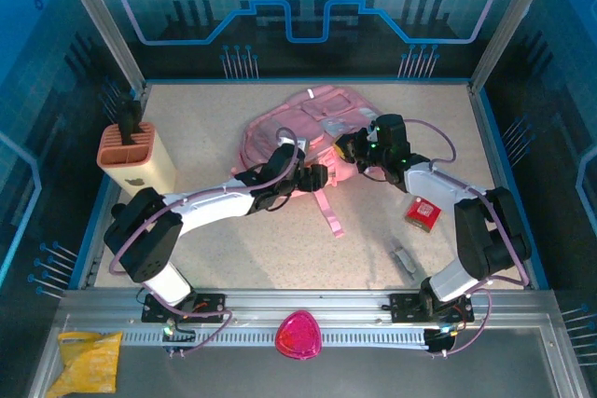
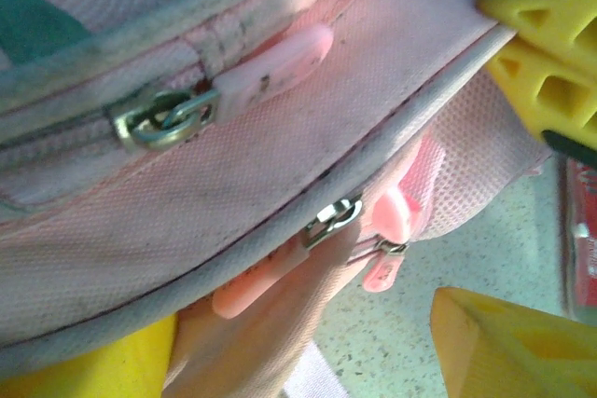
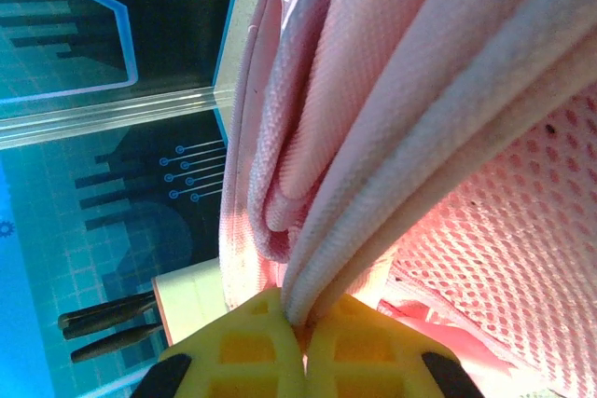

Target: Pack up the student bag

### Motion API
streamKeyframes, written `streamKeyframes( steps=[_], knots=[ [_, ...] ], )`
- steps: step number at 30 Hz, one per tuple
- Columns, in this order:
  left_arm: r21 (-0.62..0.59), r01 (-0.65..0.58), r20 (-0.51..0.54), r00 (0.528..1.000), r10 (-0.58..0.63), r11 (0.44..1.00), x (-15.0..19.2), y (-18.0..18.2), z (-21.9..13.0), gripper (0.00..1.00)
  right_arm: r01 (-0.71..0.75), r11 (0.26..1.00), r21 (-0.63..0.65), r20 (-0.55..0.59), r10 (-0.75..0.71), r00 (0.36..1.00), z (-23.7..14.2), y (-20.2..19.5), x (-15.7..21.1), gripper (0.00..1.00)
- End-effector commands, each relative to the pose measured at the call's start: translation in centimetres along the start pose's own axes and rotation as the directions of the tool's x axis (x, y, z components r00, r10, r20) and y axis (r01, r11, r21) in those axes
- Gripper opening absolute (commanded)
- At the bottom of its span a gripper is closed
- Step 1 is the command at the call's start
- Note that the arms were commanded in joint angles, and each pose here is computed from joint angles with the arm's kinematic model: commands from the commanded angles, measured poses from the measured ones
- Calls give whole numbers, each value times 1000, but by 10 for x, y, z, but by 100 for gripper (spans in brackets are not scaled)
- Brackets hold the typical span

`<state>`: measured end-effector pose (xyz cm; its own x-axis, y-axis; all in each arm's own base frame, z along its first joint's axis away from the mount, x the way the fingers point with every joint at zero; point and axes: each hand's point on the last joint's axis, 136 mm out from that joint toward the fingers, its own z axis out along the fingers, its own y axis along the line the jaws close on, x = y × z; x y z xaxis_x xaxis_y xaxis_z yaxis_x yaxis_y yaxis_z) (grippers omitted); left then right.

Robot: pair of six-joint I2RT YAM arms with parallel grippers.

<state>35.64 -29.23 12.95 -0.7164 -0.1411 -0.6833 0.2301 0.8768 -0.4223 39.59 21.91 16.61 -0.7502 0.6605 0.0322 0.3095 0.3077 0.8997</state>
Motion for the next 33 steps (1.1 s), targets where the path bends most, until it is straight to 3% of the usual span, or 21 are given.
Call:
streamKeyframes(
  steps=[1,5,7,16,23,27,33],
  knots=[
    [170,59,150,985,-85,984,-59,-42,-21,70,55,989,-136,-117,-72,991,-4,35,26,0],
    [136,177,124,973,-194,975,-59,-28,-20,64,58,988,-142,-117,-75,990,-4,35,27,0],
    [184,198,162,960,-228,963,-63,-30,-25,62,63,988,-142,-113,-79,990,-4,34,27,0],
    [96,249,125,958,-260,964,-56,-5,-22,53,61,986,-157,-109,-79,991,-7,36,28,0],
    [34,27,51,998,-28,999,-39,0,-14,42,57,984,-168,-119,-77,990,-6,40,28,0],
    [-45,-94,38,995,95,995,-39,11,-12,37,64,983,-170,-116,-85,990,-6,44,29,0],
    [-71,-189,46,980,193,979,-47,10,-5,29,70,984,-164,-123,-90,988,-1,44,31,0]
  ],
)
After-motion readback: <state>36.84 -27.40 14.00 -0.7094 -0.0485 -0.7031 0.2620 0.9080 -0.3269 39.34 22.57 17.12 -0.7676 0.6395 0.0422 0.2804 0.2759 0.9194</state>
